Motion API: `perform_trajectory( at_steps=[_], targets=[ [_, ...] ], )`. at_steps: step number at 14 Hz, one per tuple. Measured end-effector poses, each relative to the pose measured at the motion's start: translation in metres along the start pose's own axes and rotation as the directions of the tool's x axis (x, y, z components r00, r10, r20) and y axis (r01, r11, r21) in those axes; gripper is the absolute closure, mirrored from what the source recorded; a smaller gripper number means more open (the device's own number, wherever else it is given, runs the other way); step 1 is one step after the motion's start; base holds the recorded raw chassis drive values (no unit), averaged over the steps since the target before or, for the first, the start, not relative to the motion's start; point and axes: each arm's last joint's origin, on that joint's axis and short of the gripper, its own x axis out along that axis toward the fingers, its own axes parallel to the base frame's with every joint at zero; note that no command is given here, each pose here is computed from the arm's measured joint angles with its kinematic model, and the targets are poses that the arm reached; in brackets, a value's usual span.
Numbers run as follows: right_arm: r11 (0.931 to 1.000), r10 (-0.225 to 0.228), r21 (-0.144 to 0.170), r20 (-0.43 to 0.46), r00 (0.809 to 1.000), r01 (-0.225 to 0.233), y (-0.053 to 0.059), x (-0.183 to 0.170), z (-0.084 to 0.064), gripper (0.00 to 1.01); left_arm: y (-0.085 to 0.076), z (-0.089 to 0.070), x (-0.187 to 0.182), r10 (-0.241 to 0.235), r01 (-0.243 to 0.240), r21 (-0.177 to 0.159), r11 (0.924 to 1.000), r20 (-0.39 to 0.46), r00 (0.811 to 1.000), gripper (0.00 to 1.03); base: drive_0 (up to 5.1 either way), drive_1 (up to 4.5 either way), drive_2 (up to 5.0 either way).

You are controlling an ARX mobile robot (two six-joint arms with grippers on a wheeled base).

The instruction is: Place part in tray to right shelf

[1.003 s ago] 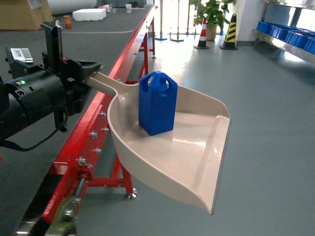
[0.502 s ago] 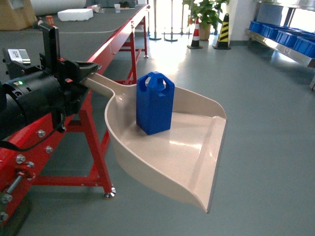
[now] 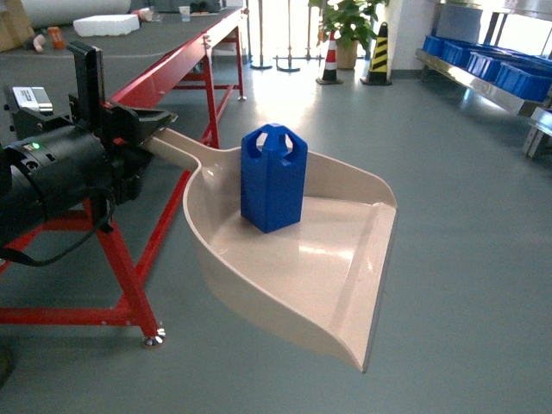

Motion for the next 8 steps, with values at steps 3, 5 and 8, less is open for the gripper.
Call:
perform_trajectory(
  at_steps=[3,5,8],
  targets=[
    [1.0000,0.000,0.000,0.001,1.000,0.000,0.0000,-0.0001,0.0001,0.03,-0.0004,-0.0013,0.0001,-0.003,0.003,0.000,1.0000,-0.007,1.000,0.87,4.9,-1.76,-3.1],
    [1.0000,0.000,0.001,0.002,1.000,0.000,0.0000,0.0000,0.0002,0.03,-0.0003,-0.0013,0.0001,-0.002,0.002,0.000,1.0000,-0.005,1.000,0.87,4.9,-2.38,-2.4],
    [1.0000,-0.002,-0.001,-0.002,1.000,0.002,-0.0002,0.0000,-0.0002,0.03,-0.0005,-0.0020,0.0003,-0.002,0.002,0.001,1.0000,-0.005,1.000,0.87,1.7,-0.83,-0.8]
  ],
)
